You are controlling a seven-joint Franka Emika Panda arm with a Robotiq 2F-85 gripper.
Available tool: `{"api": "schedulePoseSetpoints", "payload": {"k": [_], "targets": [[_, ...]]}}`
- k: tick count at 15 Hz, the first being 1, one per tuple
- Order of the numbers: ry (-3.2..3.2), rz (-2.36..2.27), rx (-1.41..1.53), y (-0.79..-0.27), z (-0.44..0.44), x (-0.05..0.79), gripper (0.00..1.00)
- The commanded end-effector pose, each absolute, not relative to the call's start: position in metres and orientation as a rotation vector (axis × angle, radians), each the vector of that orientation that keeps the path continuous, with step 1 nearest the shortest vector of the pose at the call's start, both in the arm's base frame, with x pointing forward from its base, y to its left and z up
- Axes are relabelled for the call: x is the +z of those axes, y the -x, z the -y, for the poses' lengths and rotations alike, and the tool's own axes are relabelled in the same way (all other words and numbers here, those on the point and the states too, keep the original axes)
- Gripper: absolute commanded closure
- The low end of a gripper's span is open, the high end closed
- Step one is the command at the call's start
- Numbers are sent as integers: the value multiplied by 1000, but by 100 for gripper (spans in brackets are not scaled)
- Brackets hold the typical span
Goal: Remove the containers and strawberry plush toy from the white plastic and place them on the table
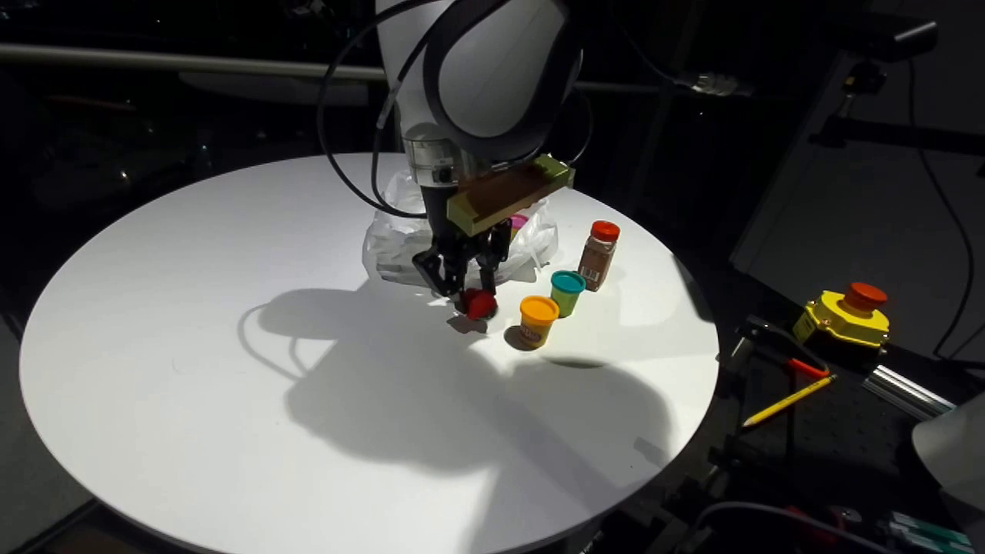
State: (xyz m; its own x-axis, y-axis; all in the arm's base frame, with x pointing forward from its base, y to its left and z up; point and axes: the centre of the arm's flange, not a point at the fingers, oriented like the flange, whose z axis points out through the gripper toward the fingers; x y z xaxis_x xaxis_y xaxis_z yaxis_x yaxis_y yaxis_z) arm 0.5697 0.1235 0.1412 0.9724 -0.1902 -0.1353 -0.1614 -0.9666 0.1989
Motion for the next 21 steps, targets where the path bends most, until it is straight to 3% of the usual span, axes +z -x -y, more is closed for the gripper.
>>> {"api": "schedulePoseSetpoints", "payload": {"k": [1,5,10,21], "targets": [[-2957,251,-264,-589,-132,156,25],[-2993,497,-143,-607,-106,201,0],[-2993,873,-6,-638,-30,233,0],[-2775,1580,122,-687,71,206,0]]}}
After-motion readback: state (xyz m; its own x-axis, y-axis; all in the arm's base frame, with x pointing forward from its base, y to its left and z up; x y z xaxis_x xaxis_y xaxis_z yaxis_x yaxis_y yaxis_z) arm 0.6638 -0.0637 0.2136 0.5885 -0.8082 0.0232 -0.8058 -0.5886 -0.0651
